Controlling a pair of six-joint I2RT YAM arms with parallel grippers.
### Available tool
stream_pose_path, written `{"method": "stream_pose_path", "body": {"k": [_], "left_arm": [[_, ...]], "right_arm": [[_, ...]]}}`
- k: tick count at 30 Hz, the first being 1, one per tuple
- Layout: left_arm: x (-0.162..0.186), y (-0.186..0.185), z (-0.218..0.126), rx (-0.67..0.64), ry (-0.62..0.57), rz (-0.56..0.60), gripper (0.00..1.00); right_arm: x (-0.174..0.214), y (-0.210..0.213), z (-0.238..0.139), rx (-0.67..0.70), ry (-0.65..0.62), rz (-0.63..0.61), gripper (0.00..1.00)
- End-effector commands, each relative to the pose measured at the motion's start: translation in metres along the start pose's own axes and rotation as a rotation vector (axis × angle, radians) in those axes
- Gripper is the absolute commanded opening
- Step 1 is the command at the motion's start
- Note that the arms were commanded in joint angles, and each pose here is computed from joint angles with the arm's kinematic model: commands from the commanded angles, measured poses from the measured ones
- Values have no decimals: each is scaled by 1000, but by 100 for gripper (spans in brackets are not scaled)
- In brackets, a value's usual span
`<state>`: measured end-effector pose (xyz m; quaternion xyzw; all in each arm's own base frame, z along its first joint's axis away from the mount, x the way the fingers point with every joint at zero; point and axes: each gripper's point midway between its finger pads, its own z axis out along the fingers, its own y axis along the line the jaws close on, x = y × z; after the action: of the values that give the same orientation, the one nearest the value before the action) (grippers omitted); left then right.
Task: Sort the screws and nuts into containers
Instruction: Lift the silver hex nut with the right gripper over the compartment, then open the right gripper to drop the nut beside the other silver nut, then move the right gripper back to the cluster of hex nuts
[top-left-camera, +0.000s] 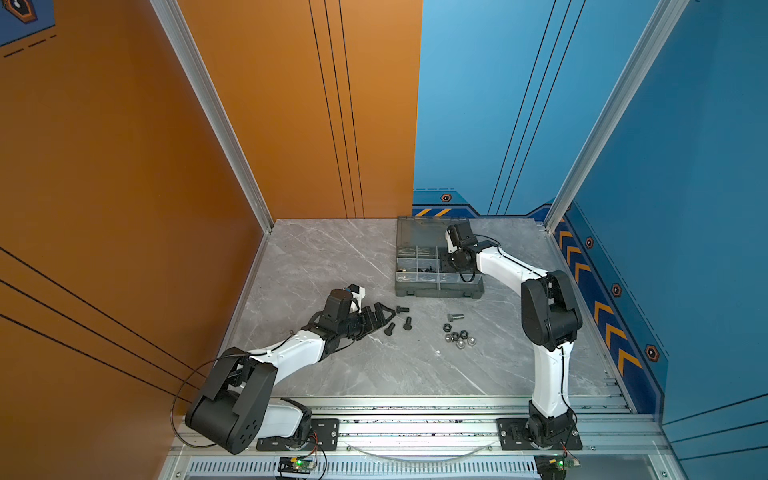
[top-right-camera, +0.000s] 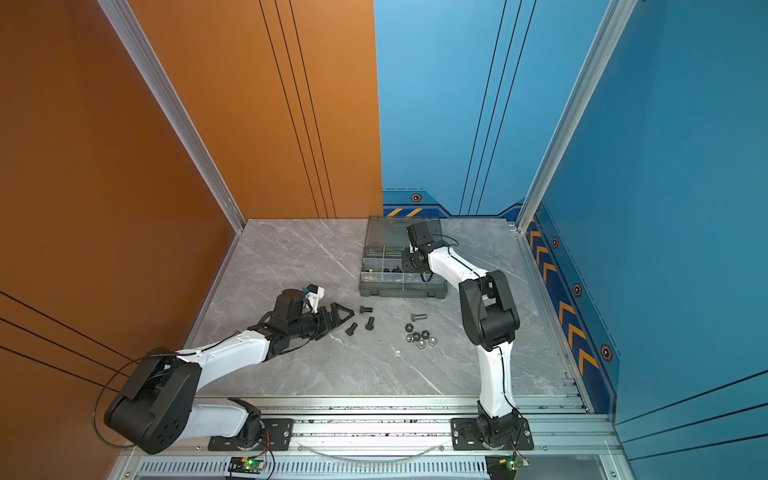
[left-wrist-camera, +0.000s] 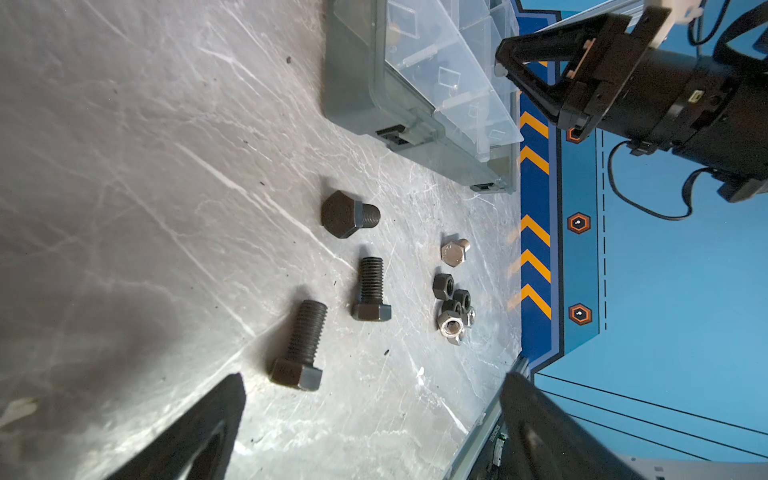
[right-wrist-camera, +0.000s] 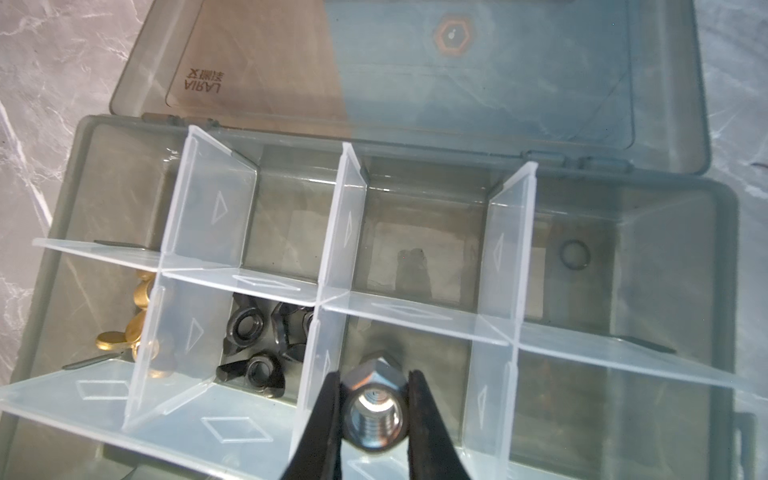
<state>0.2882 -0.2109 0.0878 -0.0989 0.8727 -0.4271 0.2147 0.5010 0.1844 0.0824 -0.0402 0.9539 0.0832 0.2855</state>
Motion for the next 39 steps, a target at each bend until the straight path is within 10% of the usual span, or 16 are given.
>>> {"method": "stream_pose_path", "body": {"k": [1,23,39], "left_arm": [[-6,-13,-3,32,-19,20,97],[-10,-22,-4,70,-27,30,98],[-12,-23,0,84,-12,22,98]], "right_arm": [[3,-11,5,43,25,2,16],[4,-10,-50,15,-14,-11,49],[139,-14,-123,-53,100,98,52]]}}
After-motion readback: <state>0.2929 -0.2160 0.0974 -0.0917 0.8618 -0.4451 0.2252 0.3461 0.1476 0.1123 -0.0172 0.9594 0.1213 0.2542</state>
